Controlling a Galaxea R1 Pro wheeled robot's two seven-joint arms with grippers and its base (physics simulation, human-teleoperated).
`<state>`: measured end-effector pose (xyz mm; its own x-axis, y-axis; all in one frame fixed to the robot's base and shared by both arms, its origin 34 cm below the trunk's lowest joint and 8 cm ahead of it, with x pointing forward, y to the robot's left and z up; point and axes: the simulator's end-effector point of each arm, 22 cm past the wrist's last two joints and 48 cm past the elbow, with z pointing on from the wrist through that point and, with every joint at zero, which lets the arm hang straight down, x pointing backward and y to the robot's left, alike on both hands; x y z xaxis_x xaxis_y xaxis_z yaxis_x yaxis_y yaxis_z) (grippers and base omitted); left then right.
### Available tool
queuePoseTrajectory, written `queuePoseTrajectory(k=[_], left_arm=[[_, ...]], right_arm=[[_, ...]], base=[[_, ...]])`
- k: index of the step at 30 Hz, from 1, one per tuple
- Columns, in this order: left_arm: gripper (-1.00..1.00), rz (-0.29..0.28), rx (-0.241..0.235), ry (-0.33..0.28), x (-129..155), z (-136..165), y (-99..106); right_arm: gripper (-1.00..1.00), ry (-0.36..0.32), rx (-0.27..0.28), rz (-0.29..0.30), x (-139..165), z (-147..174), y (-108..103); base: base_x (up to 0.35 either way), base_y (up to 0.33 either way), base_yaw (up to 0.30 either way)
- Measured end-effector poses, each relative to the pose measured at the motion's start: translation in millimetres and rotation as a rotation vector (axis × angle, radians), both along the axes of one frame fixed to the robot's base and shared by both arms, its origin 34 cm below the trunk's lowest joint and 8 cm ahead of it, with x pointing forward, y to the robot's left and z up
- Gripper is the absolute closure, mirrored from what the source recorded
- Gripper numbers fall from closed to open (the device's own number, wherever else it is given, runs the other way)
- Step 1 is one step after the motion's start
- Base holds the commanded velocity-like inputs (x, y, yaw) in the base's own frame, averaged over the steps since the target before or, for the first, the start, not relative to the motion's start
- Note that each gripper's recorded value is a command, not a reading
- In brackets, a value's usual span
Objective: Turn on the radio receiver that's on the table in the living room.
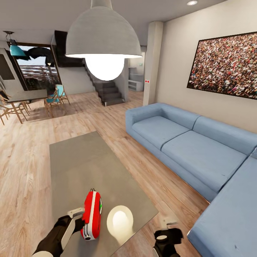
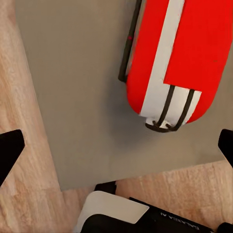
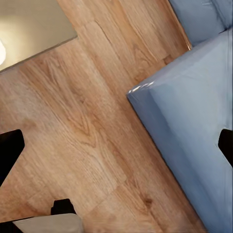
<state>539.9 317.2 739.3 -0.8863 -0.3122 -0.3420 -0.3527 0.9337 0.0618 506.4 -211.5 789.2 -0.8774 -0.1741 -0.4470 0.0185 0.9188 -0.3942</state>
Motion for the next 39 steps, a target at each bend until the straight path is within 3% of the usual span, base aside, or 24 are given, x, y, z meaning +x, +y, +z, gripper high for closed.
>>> queuePoseTrajectory(k=[4, 9, 14, 24, 29, 39], left_arm=[[-1.00, 0.032, 0.021, 0.010, -13.6, -4.8, 24.4], [-1.00, 0.072, -0.003, 0.018, -30.0, -11.9, 40.7], [-1.00, 0.086, 0.003, 0.040, -53.0, -20.5, 57.5], [-1.00, 0.113, 0.033, 0.068, -93.7, -35.7, 77.7], [-1.00, 0.138, 0.058, 0.107, -131.0, -54.9, 96.1], [-1.00, 0.160, 0.088, 0.150, -186.9, -82.1, 105.0]], right_arm=[[-1.00, 0.010, -0.059, -0.022, -7.0, -2.1, -13.9], [-1.00, 0.017, -0.107, -0.039, -14.9, -7.5, -28.0], [-1.00, -0.027, -0.228, -0.096, -23.4, -6.5, -69.8], [-1.00, 0.044, -0.319, -0.093, -57.2, -31.4, -113.2], [-1.00, 0.107, -0.374, -0.086, -88.9, -50.9, -142.9], [-1.00, 0.163, -0.431, -0.085, -148.0, -78.3, -187.5]], base=[[0.000, 0.000, 0.000], [0.000, 0.000, 0.000], [0.000, 0.000, 0.000], [0.000, 0.000, 0.000], [0.000, 0.000, 0.000], [0.000, 0.000, 0.000]])
